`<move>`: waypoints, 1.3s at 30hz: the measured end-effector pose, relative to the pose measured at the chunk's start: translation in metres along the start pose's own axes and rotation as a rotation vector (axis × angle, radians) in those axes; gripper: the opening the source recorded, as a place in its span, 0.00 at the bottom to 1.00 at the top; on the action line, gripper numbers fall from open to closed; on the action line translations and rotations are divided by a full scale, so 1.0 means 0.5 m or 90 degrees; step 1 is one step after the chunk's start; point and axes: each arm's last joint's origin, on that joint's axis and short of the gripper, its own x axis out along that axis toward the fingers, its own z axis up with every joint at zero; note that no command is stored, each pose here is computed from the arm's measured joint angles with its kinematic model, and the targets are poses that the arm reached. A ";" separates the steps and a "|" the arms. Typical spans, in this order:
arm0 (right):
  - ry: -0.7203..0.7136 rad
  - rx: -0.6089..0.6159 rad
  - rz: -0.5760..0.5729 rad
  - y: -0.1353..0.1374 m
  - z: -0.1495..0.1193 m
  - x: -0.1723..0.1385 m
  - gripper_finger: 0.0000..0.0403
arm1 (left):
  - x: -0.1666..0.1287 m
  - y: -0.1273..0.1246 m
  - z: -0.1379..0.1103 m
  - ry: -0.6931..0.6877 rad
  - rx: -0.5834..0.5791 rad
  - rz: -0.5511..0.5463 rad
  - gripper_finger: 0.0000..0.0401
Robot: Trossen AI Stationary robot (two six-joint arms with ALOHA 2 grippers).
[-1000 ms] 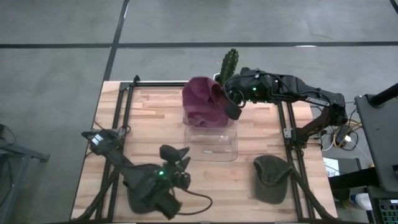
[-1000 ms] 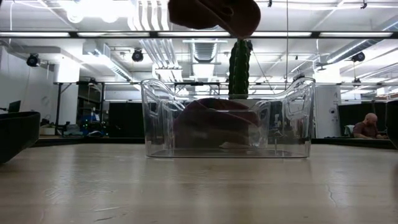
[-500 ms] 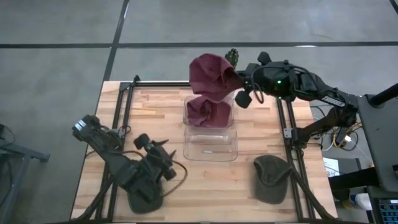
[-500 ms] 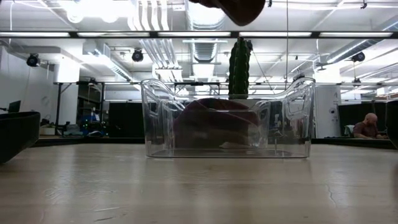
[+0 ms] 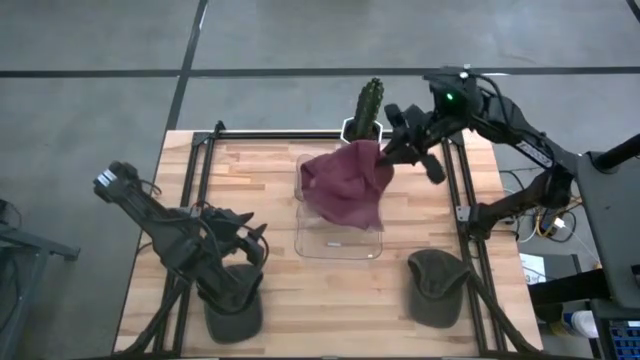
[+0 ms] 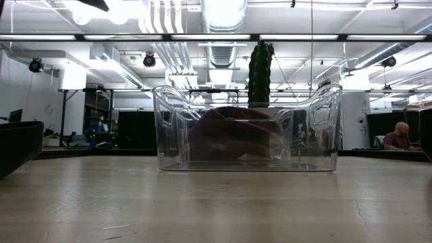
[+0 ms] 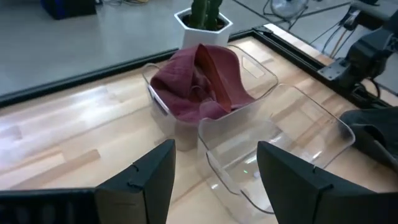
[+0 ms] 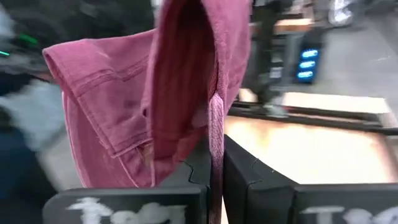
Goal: Pick & Place hat
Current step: Put the red cap into the top transparent bin
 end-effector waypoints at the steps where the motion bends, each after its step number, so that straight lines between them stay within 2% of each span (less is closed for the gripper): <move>1: -0.003 0.018 0.035 -0.009 -0.002 0.000 0.03 | 0.002 0.003 -0.004 0.001 -0.006 -0.005 0.54; 4: -0.007 0.081 0.151 -0.036 -0.008 0.004 0.03 | 0.010 0.011 -0.017 0.001 -0.020 -0.015 0.54; 7: 0.000 0.144 0.226 -0.066 -0.018 0.018 0.03 | 0.016 0.016 -0.027 0.006 -0.029 -0.019 0.54; 11: 0.017 0.206 0.233 -0.111 -0.035 0.042 0.03 | 0.019 0.018 -0.035 0.020 -0.033 -0.020 0.54; 15: 0.029 0.233 0.222 -0.161 -0.056 0.067 0.03 | 0.020 0.018 -0.038 0.039 -0.031 -0.018 0.54; 20: 0.056 0.260 0.157 -0.228 -0.093 0.100 0.03 | 0.021 0.019 -0.039 0.040 -0.030 -0.017 0.54; 25: 0.082 0.244 0.118 -0.275 -0.127 0.131 0.03 | 0.022 0.020 -0.041 0.040 -0.028 -0.015 0.54; 32: 0.242 0.145 -0.058 -0.292 -0.155 0.138 0.03 | 0.023 0.021 -0.042 0.040 -0.028 -0.015 0.54; 39: 0.293 0.078 -0.109 -0.319 -0.140 0.150 0.03 | 0.023 0.020 -0.042 0.039 -0.033 -0.016 0.54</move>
